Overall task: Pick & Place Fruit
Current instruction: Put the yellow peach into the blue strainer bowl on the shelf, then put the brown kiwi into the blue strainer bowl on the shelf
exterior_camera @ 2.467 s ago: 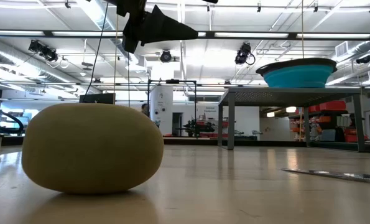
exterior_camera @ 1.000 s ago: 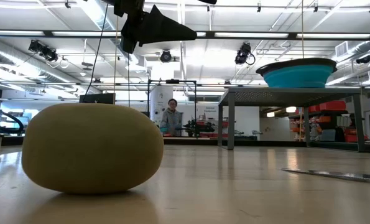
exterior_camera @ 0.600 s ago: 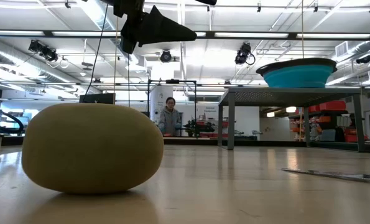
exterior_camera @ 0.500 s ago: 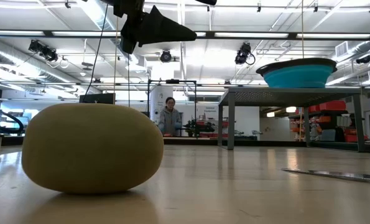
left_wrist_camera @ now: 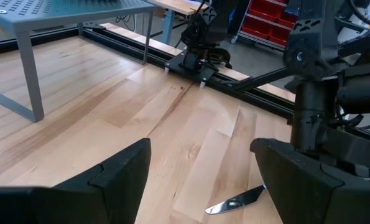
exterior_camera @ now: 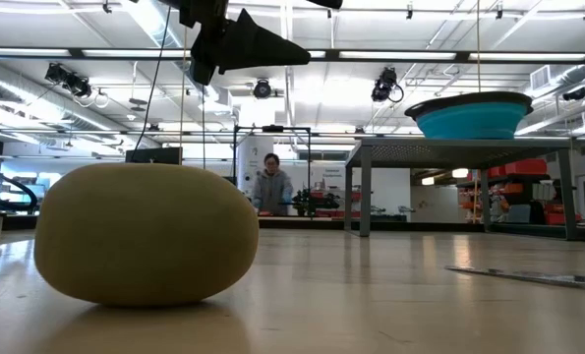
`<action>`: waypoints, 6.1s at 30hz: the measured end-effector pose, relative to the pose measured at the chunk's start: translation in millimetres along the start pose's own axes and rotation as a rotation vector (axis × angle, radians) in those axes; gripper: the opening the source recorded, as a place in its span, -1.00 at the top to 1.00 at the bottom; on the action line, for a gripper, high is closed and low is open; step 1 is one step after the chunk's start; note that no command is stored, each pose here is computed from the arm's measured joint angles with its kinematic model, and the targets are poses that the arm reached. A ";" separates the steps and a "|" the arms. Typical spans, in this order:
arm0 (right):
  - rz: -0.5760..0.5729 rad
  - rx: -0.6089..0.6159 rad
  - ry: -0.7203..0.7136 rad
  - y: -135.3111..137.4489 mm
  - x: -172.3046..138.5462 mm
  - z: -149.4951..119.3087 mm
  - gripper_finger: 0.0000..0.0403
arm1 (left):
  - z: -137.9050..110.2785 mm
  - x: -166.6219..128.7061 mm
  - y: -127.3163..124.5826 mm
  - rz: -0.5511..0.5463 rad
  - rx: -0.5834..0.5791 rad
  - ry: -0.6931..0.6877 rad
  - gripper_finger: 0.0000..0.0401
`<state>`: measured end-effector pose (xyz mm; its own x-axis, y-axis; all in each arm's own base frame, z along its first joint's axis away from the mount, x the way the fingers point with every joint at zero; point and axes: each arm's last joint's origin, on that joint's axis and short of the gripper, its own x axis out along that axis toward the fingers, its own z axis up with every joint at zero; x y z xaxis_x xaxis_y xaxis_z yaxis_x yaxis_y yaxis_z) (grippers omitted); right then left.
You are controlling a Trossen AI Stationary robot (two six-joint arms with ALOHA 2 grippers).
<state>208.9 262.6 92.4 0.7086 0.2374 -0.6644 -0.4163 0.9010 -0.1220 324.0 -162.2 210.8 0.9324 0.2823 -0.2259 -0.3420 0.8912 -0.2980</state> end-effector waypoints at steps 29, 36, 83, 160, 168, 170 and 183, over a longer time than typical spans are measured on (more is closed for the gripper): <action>-0.126 0.032 -0.132 -9.2 -24.8 26.0 0.29 | -0.6 -0.6 -0.6 -0.004 0.003 0.005 -0.47; -0.528 0.036 -0.202 -41.0 -76.0 48.8 0.30 | -1.2 -1.1 -0.9 -0.007 0.008 0.009 -0.47; -1.289 0.613 -0.009 -275.7 -293.2 -2.2 -0.15 | -9.2 -8.5 -6.0 -0.041 0.066 0.062 -0.47; -0.033 0.150 -0.073 -112.4 -89.0 35.0 -0.22 | -65.7 -13.4 -43.5 -0.200 0.361 0.743 -0.48; -0.033 0.150 -0.067 -112.4 -89.0 34.5 -0.22 | -75.2 -12.9 -34.0 -0.166 0.334 0.727 -0.48; -0.033 0.150 -0.067 -112.4 -89.0 34.5 -0.22 | -74.9 -12.3 -32.2 -0.139 0.341 0.717 -0.48; -0.032 0.153 -0.067 -112.3 -89.0 34.5 -0.22 | -75.1 -11.8 -23.7 -0.016 0.390 0.679 -0.37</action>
<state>212.2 152.8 190.7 0.7588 0.2270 -0.6105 -0.3052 0.9520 -0.0254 312.2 -213.3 150.9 0.6181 0.1009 -0.7796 -0.1459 0.9892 0.0123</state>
